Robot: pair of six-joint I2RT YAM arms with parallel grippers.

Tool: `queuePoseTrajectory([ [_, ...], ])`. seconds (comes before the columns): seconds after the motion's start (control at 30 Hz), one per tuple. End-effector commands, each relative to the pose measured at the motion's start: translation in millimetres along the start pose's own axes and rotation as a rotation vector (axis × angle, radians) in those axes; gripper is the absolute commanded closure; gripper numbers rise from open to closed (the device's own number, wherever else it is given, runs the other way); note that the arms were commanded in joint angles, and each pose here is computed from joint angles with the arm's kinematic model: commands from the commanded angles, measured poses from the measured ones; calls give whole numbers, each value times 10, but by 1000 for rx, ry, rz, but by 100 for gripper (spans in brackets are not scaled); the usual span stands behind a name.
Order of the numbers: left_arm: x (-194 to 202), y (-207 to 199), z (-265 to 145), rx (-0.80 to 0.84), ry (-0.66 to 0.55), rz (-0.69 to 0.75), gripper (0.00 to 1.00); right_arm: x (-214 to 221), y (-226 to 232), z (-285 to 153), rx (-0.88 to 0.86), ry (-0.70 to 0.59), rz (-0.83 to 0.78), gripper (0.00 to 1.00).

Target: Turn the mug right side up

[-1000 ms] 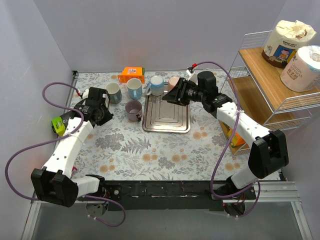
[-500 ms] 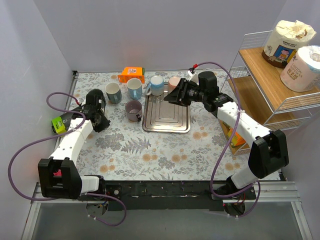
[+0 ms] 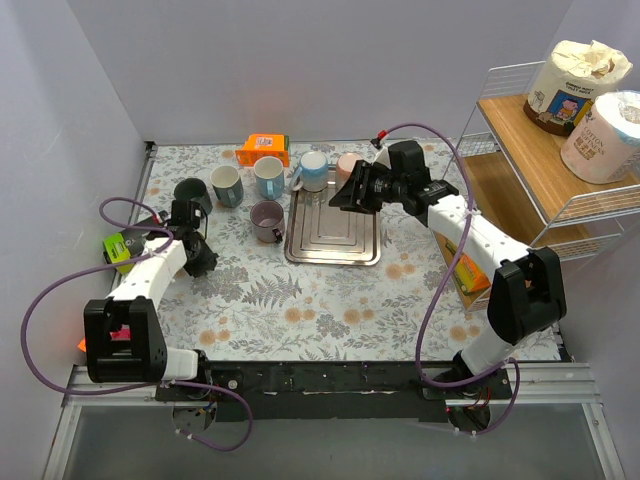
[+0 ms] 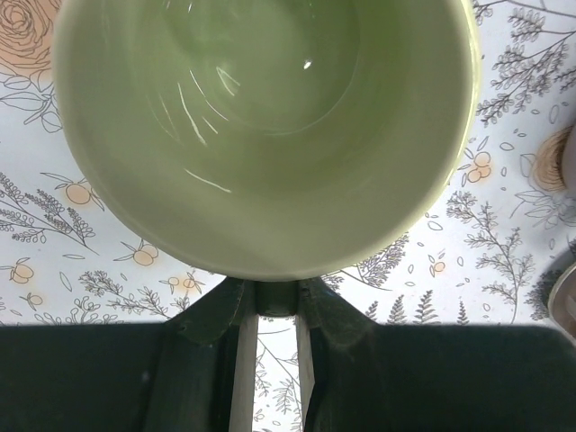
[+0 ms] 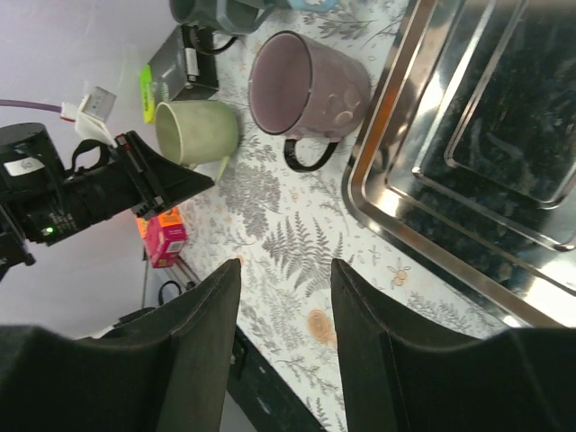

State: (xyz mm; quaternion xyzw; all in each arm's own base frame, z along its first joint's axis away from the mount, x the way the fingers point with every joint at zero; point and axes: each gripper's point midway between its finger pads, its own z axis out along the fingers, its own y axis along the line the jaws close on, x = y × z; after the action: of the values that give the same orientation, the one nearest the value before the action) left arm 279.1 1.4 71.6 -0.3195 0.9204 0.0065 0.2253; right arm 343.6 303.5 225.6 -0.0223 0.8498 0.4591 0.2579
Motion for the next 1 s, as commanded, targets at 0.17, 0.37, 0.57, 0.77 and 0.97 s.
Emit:
queuePoseTrajectory([
  [0.17, -188, 55, 55, 0, -65, -16, 100, -276, -267, -64, 201, -41, -190, 43],
  [0.37, -172, 107, 78, -17, -50, -22, 100, -545, -622, -78, 397, -92, -325, 29],
  [0.57, -237, 30, -27, 25, -69, -21, 69, -753, -862, 11, 477, -104, -504, 23],
  [0.77, -297, 33, -131, 34, -99, -9, 46, -921, -906, 120, 475, -103, -639, 24],
  [0.97, -485, 30, -428, 44, -176, -29, 26, -1163, -1080, 132, 537, -137, -660, 24],
])
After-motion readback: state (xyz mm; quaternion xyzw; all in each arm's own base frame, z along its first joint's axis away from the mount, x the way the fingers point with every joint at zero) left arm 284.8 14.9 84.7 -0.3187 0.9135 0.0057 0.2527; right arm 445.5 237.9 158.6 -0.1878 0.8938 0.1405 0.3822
